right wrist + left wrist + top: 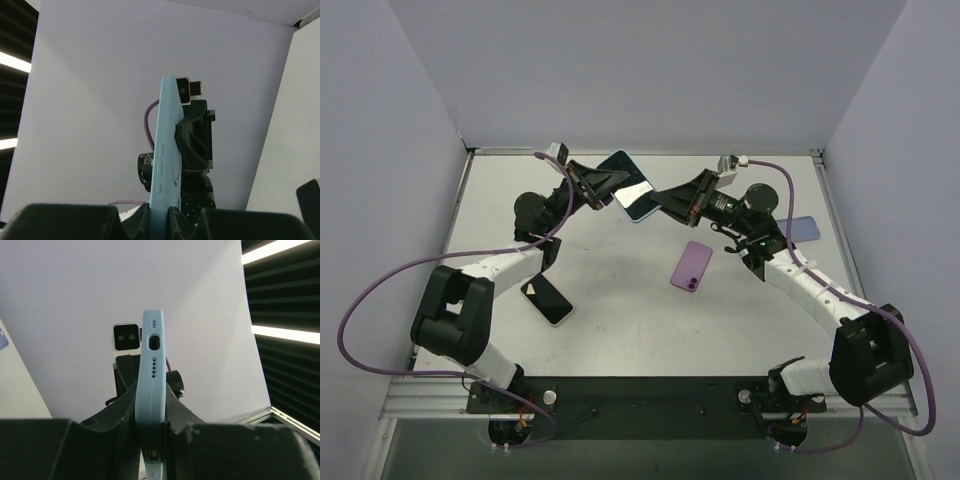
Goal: Take the phone out of the phone case
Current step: Remove the phone case from the phone.
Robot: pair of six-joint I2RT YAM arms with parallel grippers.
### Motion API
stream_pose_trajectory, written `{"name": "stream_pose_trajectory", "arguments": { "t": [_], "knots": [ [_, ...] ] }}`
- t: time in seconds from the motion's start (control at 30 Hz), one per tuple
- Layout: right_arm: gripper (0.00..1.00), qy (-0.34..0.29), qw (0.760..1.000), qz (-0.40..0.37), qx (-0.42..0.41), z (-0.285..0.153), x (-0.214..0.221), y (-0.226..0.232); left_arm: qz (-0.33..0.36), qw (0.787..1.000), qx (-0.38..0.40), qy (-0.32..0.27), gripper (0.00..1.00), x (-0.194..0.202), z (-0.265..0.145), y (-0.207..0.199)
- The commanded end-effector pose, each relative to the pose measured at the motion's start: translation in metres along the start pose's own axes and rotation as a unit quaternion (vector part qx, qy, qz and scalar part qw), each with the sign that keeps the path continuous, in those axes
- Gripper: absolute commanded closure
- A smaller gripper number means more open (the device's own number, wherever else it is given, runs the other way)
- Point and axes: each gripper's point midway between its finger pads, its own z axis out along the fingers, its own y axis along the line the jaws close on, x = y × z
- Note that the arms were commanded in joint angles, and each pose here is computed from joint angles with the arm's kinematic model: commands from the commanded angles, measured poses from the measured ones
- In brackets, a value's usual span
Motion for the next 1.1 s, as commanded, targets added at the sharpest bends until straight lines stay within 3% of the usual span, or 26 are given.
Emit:
{"name": "stream_pose_trajectory", "arguments": {
  "t": [0.0,0.17,0.47,0.8,1.07],
  "knots": [
    [1.00,-0.005,0.990,0.059,-0.131,0.005,-0.018,0.057,0.080,0.974,0.213,-0.005,1.00,0.007,-0.005,-0.110],
    [1.00,-0.011,0.956,0.145,-0.256,0.009,-0.043,0.077,0.092,0.959,0.269,-0.017,1.00,0.008,-0.013,-0.146],
    [1.00,-0.019,0.943,0.223,-0.248,0.035,-0.053,0.057,0.134,0.937,0.322,-0.015,1.00,0.020,-0.018,-0.210],
    [1.00,-0.014,0.912,0.258,-0.318,0.058,-0.069,0.103,0.160,0.905,0.394,-0.020,1.00,0.033,-0.035,-0.274],
    [1.00,-0.011,0.888,0.281,-0.364,0.069,-0.077,0.132,0.163,0.885,0.435,-0.026,1.00,0.035,-0.045,-0.298]
  ]
}}
